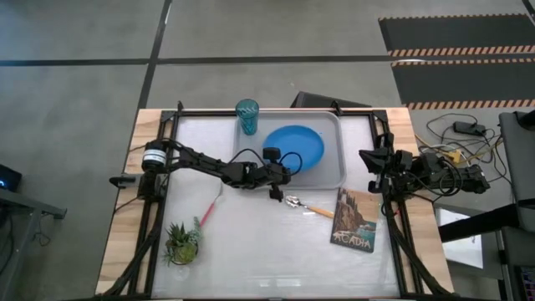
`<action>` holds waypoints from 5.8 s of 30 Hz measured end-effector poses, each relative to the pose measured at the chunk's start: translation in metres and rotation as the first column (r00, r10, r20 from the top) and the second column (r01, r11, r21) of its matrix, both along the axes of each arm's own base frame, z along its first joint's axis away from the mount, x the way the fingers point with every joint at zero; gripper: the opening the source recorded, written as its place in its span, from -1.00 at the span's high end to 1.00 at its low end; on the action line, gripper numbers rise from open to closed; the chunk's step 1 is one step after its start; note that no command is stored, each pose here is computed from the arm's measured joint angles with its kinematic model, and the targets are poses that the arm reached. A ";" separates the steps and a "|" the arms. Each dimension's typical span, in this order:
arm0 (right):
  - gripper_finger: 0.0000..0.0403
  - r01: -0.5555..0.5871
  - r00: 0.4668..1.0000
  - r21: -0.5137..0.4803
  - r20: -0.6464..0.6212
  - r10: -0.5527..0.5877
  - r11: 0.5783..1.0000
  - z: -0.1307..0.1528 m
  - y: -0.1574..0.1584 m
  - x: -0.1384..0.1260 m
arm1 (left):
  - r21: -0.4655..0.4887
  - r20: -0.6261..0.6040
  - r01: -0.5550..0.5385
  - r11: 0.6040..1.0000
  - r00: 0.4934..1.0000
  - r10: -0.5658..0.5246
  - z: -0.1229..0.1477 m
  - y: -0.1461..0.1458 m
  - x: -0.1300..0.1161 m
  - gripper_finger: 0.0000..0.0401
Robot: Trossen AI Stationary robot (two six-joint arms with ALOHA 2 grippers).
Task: Pick and place plate/cup/fork/spoon on tray
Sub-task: Put the blue plate on the gray serving tray, then put the pink fork on the gray serving tray to the left of the blue plate
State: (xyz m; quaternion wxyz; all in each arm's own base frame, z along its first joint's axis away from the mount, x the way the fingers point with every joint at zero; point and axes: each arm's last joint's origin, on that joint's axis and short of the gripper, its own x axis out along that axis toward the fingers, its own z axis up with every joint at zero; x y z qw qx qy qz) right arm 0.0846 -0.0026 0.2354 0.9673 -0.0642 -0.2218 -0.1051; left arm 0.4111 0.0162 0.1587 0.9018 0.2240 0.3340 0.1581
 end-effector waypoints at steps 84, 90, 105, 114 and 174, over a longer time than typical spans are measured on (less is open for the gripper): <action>0.96 -0.005 1.000 0.009 0.000 0.005 1.000 0.000 0.000 0.000 | -0.344 -0.662 -0.875 0.341 0.484 0.573 0.006 -0.070 -0.176 0.36; 0.96 -0.005 1.000 0.008 0.000 0.005 1.000 0.000 0.000 0.000 | -0.348 -0.659 -0.873 0.342 0.487 0.573 0.002 -0.070 -0.178 0.36; 0.96 -0.005 1.000 0.008 0.000 0.005 1.000 0.000 0.000 0.000 | -0.416 -0.633 -0.836 0.358 0.549 0.547 0.019 -0.070 -0.176 0.36; 0.96 -0.005 1.000 0.008 0.000 0.005 1.000 0.000 0.000 0.000 | -0.511 -0.577 -0.765 0.392 0.643 0.504 0.015 -0.073 -0.167 0.36; 0.96 -0.445 0.770 0.052 -0.488 0.411 0.894 0.008 0.018 0.111 | -0.249 0.521 0.687 0.682 0.689 -0.504 0.102 -0.106 -0.127 0.91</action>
